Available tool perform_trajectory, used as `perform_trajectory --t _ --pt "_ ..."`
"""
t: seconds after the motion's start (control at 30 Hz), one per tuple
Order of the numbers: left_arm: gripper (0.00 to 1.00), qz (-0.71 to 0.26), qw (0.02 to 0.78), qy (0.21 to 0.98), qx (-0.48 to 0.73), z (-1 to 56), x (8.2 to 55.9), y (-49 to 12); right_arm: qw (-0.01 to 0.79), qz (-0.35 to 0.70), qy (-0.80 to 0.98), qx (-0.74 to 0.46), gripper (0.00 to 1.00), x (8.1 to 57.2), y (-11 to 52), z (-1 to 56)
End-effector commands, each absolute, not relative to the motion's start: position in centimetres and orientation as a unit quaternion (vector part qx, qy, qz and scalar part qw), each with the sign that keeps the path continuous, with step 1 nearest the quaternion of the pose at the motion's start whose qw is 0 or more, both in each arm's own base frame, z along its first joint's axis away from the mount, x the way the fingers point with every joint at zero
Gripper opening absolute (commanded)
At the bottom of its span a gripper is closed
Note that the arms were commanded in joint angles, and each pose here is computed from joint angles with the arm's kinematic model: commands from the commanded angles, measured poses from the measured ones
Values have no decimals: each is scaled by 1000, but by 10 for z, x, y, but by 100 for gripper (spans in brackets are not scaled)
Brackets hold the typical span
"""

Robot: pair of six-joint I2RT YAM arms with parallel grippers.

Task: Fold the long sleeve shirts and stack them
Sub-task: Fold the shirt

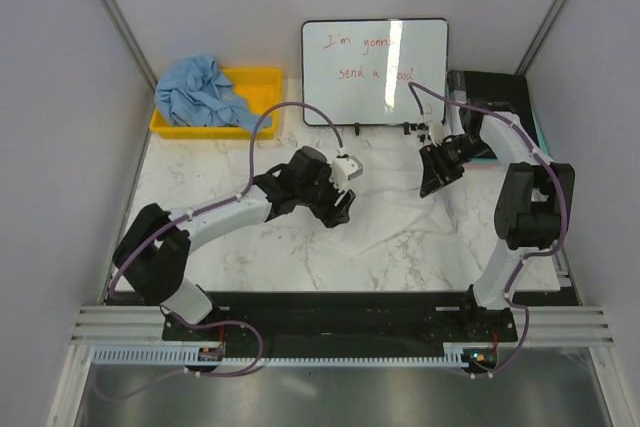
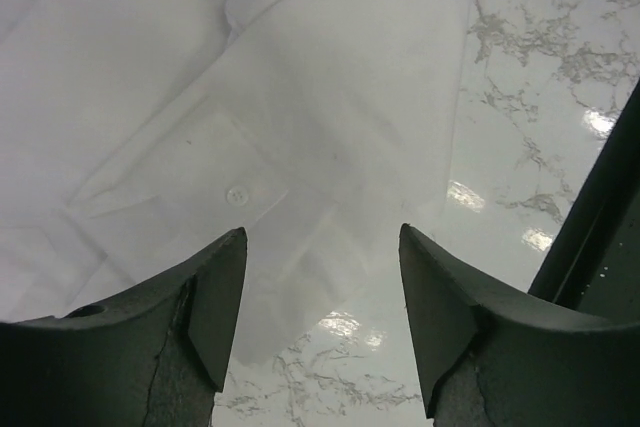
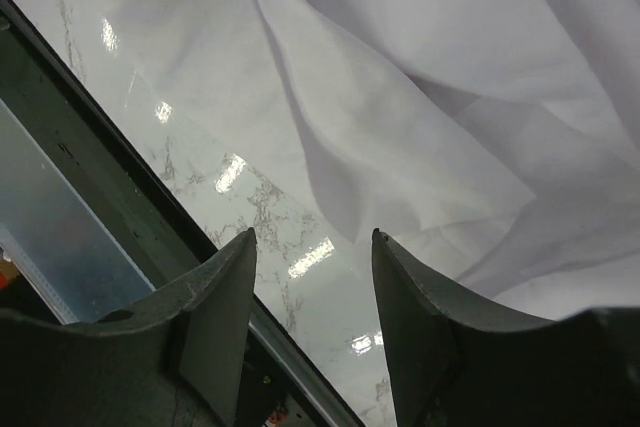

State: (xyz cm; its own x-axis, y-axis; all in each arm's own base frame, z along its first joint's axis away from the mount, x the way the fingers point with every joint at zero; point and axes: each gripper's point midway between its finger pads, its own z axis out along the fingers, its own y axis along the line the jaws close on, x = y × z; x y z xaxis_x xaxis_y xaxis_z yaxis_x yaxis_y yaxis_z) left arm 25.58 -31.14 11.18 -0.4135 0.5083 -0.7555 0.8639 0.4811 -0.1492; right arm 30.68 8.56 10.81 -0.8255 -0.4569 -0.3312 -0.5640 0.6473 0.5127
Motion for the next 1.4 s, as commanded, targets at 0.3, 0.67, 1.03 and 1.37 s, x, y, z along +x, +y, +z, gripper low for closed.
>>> perform_trajectory --t 0.3,0.67,1.03,1.37 --pt "64 -125 306 845 420 57 303 -326 81 307 918 -240 55 298 60 102" --pt "63 -90 312 844 427 51 300 -340 79 304 918 -241 55 296 58 100" --pt "47 -53 301 848 433 36 304 -330 80 298 921 -238 56 293 52 99" --pt "14 -67 336 833 434 85 310 -329 84 295 921 -238 55 297 50 102"
